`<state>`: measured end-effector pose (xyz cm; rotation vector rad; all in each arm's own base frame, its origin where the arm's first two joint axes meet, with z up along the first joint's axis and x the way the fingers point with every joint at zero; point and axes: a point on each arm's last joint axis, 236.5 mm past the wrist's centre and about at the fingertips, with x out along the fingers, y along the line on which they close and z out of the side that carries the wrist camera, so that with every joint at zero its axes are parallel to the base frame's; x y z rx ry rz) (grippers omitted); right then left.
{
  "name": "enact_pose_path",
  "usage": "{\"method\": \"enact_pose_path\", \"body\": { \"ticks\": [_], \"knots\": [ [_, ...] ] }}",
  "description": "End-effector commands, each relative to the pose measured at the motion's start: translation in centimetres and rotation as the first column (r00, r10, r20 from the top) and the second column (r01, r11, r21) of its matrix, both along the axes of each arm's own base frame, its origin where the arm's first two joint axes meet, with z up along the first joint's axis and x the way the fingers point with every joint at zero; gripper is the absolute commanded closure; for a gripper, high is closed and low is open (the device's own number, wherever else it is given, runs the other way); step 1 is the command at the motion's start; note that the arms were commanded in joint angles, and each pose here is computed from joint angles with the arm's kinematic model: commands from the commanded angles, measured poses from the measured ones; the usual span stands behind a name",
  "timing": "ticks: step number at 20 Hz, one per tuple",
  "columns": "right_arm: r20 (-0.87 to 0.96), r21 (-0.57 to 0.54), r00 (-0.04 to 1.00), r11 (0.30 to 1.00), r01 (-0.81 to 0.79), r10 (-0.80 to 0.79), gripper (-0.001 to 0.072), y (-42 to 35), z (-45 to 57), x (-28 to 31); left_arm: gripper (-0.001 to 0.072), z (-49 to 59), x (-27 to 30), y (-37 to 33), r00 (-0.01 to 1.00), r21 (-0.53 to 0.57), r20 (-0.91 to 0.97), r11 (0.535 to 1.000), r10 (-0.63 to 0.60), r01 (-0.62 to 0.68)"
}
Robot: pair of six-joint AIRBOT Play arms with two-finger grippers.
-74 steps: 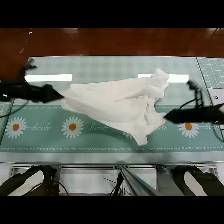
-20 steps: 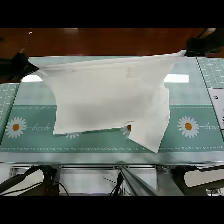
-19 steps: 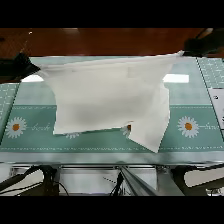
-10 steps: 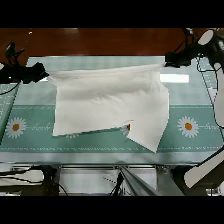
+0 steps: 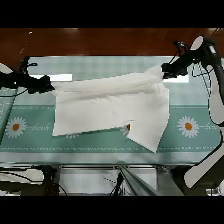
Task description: Fold the shirts.
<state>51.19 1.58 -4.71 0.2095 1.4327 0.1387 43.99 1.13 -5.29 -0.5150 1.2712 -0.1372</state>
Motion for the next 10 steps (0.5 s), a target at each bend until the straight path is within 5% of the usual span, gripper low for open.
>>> {"method": "enact_pose_path", "body": {
  "ticks": [1, 3, 4, 8, 10],
  "knots": [
    [-0.064, 0.018, 0.998, 1.0, -0.004, 0.005, 0.0692, 0.9, -0.7, -1.2, 0.0673, -1.0, -1.4, -0.5, 0.996, -0.025, -0.088, 1.0, 0.012, -0.014],
    [-0.061, 0.05, 0.998, 0.999, -0.015, 0.018, 0.0657, 1.9, -0.6, -1.2, 0.0546, -1.0, -1.5, -0.5, 0.996, -0.027, -0.091, 1.0, 0.01, -0.013],
    [-0.06, 0.067, 0.997, 0.997, -0.034, 0.038, 0.0551, 2.4, -0.3, -1.3, 0.0458, -0.9, -1.7, -0.5, 0.995, -0.029, -0.096, 1.0, 0.007, -0.01],
    [-0.134, 0.011, 0.982, 0.992, -0.129, 0.13, 0.0495, -0.6, 2.6, -4.8, 0.038, 2.3, -2.1, 1.5, 0.995, -0.006, -0.095, 1.0, -0.013, 0.013],
    [-0.201, -0.068, 0.975, 0.992, -0.111, 0.095, 0.025, -4.3, 5.0, -7.5, 0.0313, 4.9, -2.8, 3.0, 0.997, 0.004, -0.076, 1.0, 0.001, 0.0]
  ]
}}
